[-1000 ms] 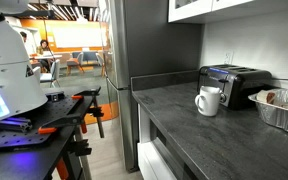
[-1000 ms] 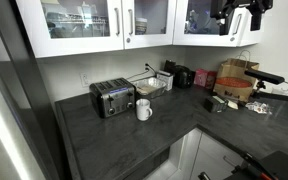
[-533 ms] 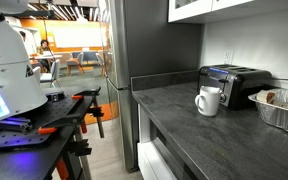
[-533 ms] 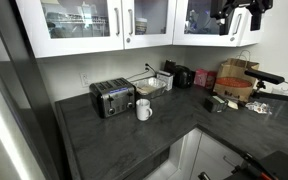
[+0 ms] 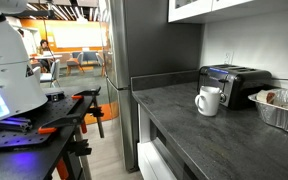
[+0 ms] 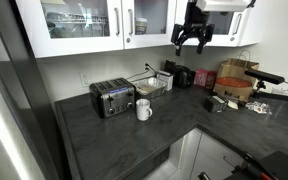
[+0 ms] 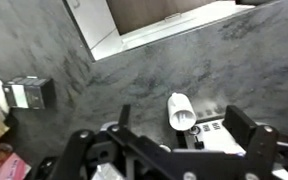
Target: Remove the marker from the mug.
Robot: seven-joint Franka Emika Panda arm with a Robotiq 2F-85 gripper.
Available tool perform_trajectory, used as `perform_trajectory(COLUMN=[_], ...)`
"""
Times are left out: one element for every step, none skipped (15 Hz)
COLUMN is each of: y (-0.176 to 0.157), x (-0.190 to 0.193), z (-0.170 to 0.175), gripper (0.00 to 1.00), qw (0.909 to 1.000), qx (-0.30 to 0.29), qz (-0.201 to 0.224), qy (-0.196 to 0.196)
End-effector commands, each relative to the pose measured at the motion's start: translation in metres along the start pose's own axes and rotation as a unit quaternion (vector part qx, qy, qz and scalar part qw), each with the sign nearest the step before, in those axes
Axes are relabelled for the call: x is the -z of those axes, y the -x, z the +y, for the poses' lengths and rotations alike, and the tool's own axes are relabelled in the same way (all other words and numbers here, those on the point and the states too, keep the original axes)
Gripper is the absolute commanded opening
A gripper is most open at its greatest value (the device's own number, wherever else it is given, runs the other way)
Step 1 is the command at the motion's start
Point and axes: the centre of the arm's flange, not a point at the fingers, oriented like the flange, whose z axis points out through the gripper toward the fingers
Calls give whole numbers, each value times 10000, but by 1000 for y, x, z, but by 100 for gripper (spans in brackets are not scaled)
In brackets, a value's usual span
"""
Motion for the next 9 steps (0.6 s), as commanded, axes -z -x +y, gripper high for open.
perform_trajectory(y=[-58, -72, -82, -92, -58, -67, -75, -81, -83], x=[-62, -87, -107, -131, -116, -135, -145, -147, -144], z=[-18, -25, -32, -41, -34, -40, -43, -45, -44], gripper=[100, 100, 100, 100, 100, 100, 100, 100, 100], qw=[9988, 9981, 9976, 9951, 9981, 9968, 9963, 9962, 9962], qx=[377, 443, 420, 477, 355, 409, 414, 428, 439], qz=[18, -86, -228, -516, -277, -427, -485, -477, -449], qy=[-313, -410, -495, -691, -432, -540, -578, -592, -598])
